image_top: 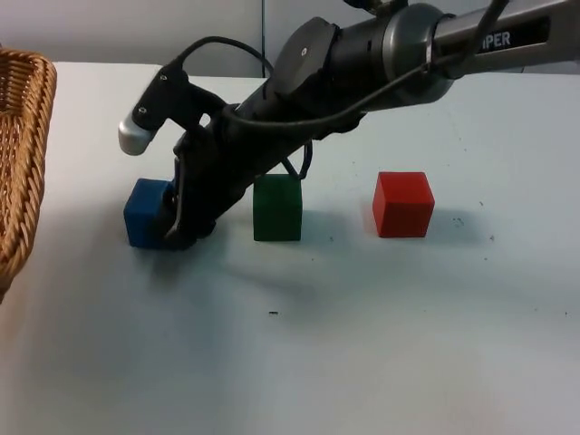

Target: Pick up the basket with the left hand and place the blue cube into the basket with the right hand.

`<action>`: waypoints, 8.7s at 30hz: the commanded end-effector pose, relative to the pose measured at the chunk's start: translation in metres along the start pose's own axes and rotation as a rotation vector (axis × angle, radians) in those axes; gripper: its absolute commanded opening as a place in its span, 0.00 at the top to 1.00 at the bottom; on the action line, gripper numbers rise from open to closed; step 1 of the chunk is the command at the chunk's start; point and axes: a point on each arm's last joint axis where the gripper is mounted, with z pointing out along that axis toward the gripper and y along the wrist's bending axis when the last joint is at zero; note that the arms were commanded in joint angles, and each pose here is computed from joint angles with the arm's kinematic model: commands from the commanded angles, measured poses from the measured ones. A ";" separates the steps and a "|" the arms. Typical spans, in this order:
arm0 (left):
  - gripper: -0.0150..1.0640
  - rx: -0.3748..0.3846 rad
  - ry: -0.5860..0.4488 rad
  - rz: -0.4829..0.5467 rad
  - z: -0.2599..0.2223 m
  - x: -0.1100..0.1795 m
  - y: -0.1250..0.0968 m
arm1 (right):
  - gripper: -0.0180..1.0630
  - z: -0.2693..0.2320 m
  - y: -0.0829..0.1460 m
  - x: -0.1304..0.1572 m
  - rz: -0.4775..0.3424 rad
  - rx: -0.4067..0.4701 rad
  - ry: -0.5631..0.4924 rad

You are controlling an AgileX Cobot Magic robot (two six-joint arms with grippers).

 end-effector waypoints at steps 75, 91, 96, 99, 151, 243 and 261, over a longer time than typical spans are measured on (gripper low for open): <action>0.99 0.186 0.019 0.056 0.013 -0.007 -0.043 | 0.62 -0.056 0.090 -0.128 -0.030 0.107 -0.188; 0.99 0.173 0.019 0.046 0.018 -0.009 -0.039 | 0.01 -0.122 0.087 -0.163 -0.058 0.161 -0.310; 0.99 0.178 0.063 0.011 0.034 -0.012 -0.030 | 0.01 -0.184 0.090 -0.183 -0.104 0.174 -0.359; 0.99 0.151 0.062 -0.013 0.046 -0.016 -0.021 | 0.01 -0.219 0.087 -0.185 -0.109 0.168 -0.360; 0.64 0.199 0.125 0.073 0.131 -0.044 0.028 | 0.01 -0.247 0.071 -0.149 -0.069 0.092 -0.198; 0.41 -0.042 -0.801 0.543 -0.099 0.227 -0.111 | 0.02 -0.381 0.217 0.060 0.226 0.244 -0.487; 0.41 -0.157 -0.774 0.480 -0.094 0.224 -0.099 | 0.02 -0.416 0.246 0.115 0.336 0.308 -0.385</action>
